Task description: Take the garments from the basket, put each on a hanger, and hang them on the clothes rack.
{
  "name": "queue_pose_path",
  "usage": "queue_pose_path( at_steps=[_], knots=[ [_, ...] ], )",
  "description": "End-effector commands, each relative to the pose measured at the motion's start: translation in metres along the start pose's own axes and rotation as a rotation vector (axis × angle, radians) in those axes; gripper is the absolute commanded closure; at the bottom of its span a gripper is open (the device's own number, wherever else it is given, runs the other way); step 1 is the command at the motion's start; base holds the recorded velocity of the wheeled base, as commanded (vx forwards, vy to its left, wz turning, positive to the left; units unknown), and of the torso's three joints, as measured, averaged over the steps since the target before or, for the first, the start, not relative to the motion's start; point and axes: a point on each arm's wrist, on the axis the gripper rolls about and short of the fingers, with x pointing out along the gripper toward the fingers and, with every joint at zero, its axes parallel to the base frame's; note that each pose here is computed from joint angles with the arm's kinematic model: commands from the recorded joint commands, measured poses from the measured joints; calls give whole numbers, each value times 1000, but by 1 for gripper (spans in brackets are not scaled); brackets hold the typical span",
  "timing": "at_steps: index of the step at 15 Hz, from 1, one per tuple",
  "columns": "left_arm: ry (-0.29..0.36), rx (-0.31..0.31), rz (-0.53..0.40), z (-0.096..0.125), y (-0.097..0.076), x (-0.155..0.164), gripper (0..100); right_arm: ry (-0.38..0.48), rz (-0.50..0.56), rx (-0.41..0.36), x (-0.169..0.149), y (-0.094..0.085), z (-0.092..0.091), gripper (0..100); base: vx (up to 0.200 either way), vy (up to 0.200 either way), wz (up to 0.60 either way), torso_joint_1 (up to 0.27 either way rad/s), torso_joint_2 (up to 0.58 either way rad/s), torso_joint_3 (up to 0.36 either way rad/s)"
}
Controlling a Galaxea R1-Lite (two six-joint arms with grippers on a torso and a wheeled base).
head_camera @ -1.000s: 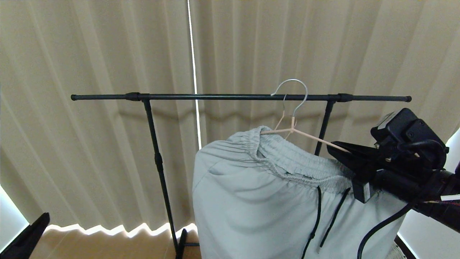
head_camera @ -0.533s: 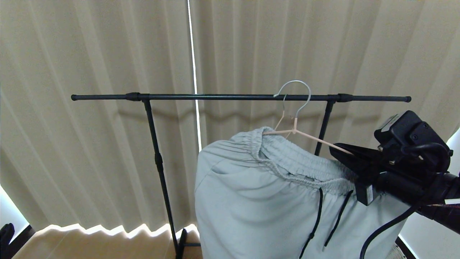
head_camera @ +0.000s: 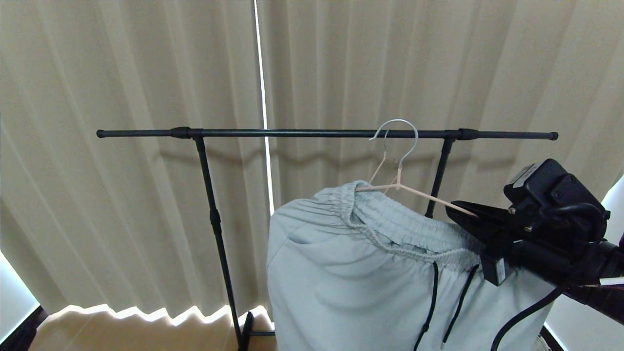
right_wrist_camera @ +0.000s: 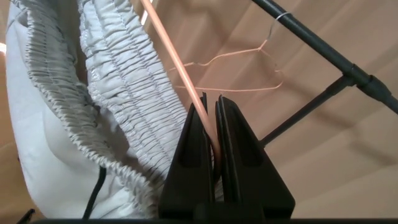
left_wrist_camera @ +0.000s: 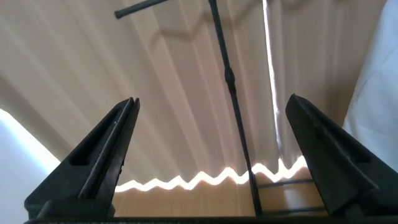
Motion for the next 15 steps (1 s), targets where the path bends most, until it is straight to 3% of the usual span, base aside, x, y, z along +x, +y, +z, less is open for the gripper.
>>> queue_pose_path(
  at_steps=[1, 6, 15],
  knots=[
    [14, 1, -7, -1, 0, 2, 0, 12, 2, -2, 3, 1, -1, 100, 200, 0, 0, -2, -7, 7],
    [25, 3, -12, -3, -1, 3, 0, 82, -5, -13, 15, 7, -12, 100, 200, 0, 0, 5, 4, 2],
    [32, 4, -41, -7, -3, 3, 0, 88, -11, -14, 17, 7, -12, 100, 200, 0, 0, 3, 0, 1]
  ],
)
